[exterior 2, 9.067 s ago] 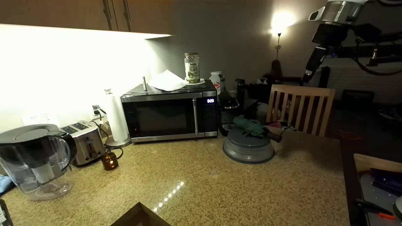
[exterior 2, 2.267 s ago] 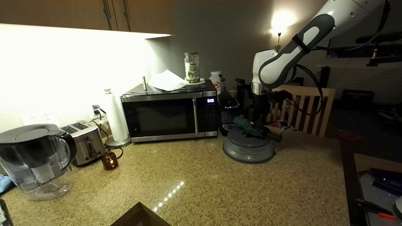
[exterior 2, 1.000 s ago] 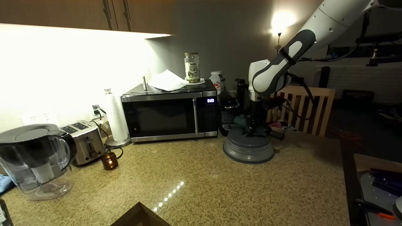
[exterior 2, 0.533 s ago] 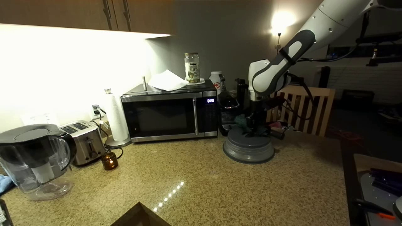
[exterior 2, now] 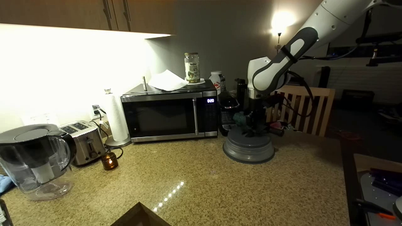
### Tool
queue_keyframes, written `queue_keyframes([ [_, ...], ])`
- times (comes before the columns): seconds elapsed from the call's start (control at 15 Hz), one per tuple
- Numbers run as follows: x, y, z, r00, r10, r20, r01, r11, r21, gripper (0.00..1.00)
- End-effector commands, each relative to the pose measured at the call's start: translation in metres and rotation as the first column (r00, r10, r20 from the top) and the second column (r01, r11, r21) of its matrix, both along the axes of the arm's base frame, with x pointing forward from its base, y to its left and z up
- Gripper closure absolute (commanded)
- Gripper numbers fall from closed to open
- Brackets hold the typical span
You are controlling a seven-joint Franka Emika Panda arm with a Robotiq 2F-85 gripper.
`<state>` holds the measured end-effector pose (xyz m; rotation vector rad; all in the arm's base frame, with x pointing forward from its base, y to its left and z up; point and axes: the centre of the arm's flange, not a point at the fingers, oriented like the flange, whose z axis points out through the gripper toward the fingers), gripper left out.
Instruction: Take the umbrella and put it on the counter
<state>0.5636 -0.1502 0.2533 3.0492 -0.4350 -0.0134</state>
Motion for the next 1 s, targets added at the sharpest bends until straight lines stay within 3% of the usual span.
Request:
queue_keyframes([
  [0.0,-0.002,0.032,0.041,0.992,0.12,0.029,-0.119,0.993,-0.02,0.86],
  [0.47,0.015,0.104,0.076,0.953,0.294,0.069,-0.294,0.956,-0.017,0.86],
  [0.93,0.021,0.122,0.096,0.898,0.436,0.059,-0.436,0.9,-0.019,0.86],
])
